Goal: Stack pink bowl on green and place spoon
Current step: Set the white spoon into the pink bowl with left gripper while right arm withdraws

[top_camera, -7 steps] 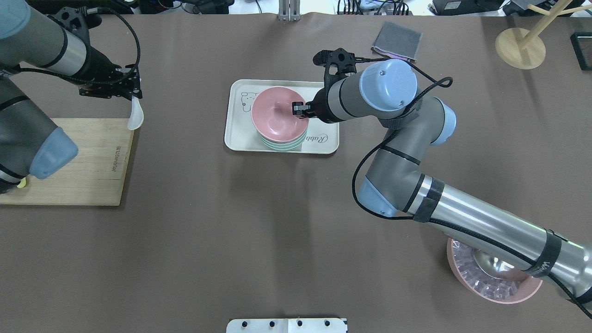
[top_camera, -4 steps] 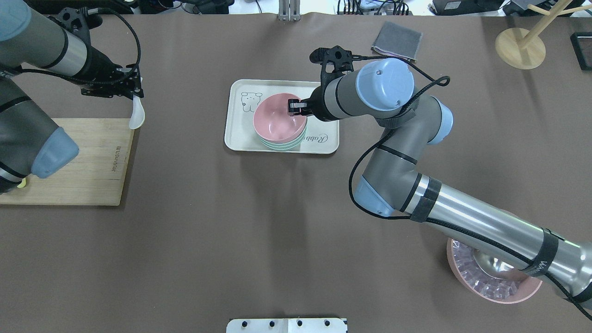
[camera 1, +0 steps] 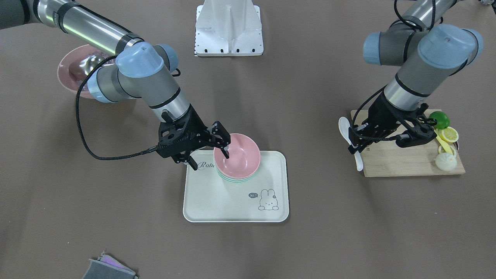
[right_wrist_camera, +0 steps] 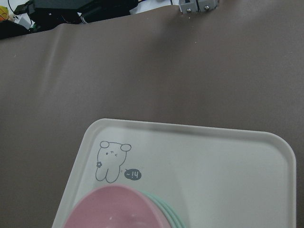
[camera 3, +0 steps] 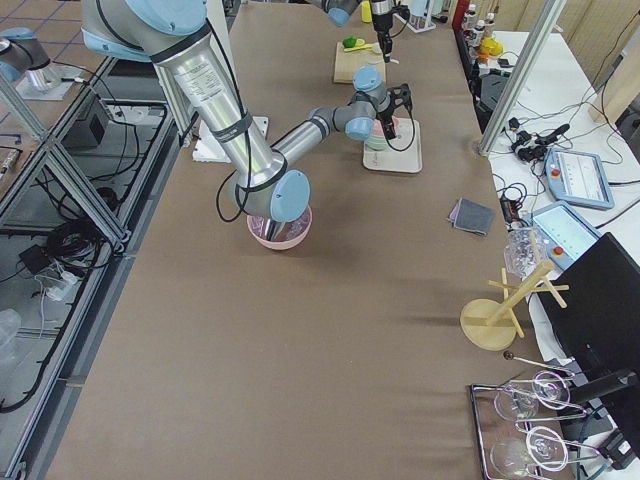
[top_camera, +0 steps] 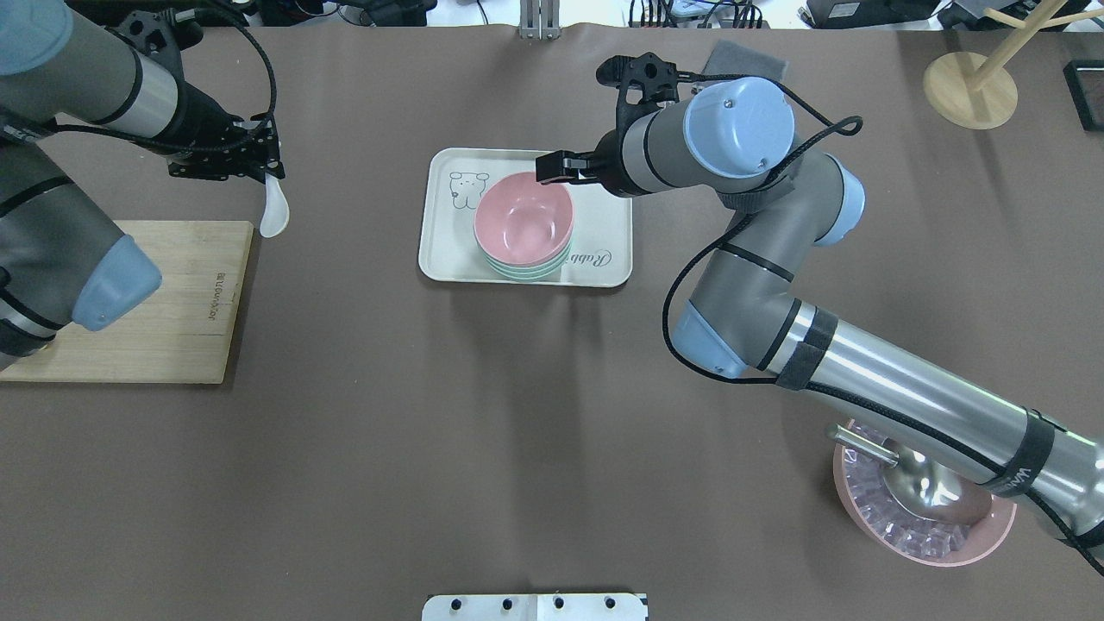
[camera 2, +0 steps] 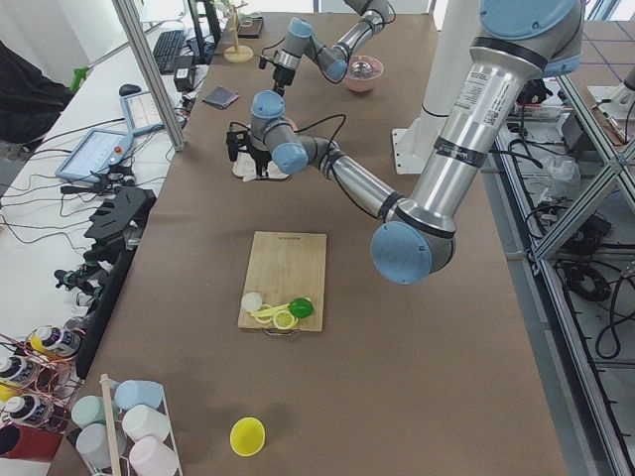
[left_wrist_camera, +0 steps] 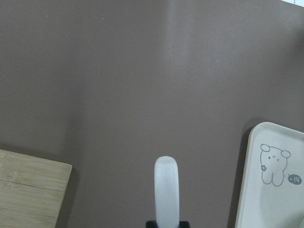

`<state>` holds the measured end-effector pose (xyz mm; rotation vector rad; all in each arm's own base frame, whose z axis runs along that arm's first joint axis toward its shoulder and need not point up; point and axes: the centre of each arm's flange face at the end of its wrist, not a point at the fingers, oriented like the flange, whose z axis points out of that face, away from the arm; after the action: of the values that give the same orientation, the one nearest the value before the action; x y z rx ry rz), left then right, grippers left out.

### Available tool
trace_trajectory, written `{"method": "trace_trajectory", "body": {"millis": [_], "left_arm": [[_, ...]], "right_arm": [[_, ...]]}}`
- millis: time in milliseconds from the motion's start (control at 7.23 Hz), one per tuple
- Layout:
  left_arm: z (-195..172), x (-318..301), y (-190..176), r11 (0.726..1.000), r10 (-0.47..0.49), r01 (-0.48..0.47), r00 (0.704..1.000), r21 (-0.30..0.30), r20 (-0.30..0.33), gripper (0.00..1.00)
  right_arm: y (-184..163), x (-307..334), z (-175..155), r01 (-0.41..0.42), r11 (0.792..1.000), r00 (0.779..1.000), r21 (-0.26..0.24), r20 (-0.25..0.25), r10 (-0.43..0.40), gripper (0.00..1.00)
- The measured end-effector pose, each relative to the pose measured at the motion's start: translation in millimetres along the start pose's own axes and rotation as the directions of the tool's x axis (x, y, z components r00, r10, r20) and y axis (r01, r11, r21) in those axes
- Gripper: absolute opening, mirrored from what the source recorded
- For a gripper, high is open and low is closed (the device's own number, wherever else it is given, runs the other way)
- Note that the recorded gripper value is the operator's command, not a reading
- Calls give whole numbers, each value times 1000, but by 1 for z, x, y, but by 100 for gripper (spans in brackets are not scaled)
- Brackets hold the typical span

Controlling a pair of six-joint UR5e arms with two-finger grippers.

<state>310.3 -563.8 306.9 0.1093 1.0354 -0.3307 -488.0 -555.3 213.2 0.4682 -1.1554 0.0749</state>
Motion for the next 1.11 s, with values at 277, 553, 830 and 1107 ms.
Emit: {"method": "trace_trajectory", "body": {"millis": [277, 553, 830, 1107], "left_arm": [[8, 70, 26, 999, -43, 42, 997, -19, -56, 0], [30, 139, 57, 997, -62, 66, 992, 35, -110, 0], [68, 187, 65, 990, -93, 111, 978, 91, -189, 0], [91, 210, 81, 986, -88, 117, 969, 119, -229, 58]], "right_arm": [[-26, 25, -19, -15, 998, 1000, -58, 18, 16, 100], [-48, 73, -40, 33, 993, 999, -117, 24, -30, 100], [-64, 129, -61, 107, 982, 994, -158, 23, -104, 100], [-76, 164, -77, 133, 976, 991, -175, 23, -131, 100]]}}
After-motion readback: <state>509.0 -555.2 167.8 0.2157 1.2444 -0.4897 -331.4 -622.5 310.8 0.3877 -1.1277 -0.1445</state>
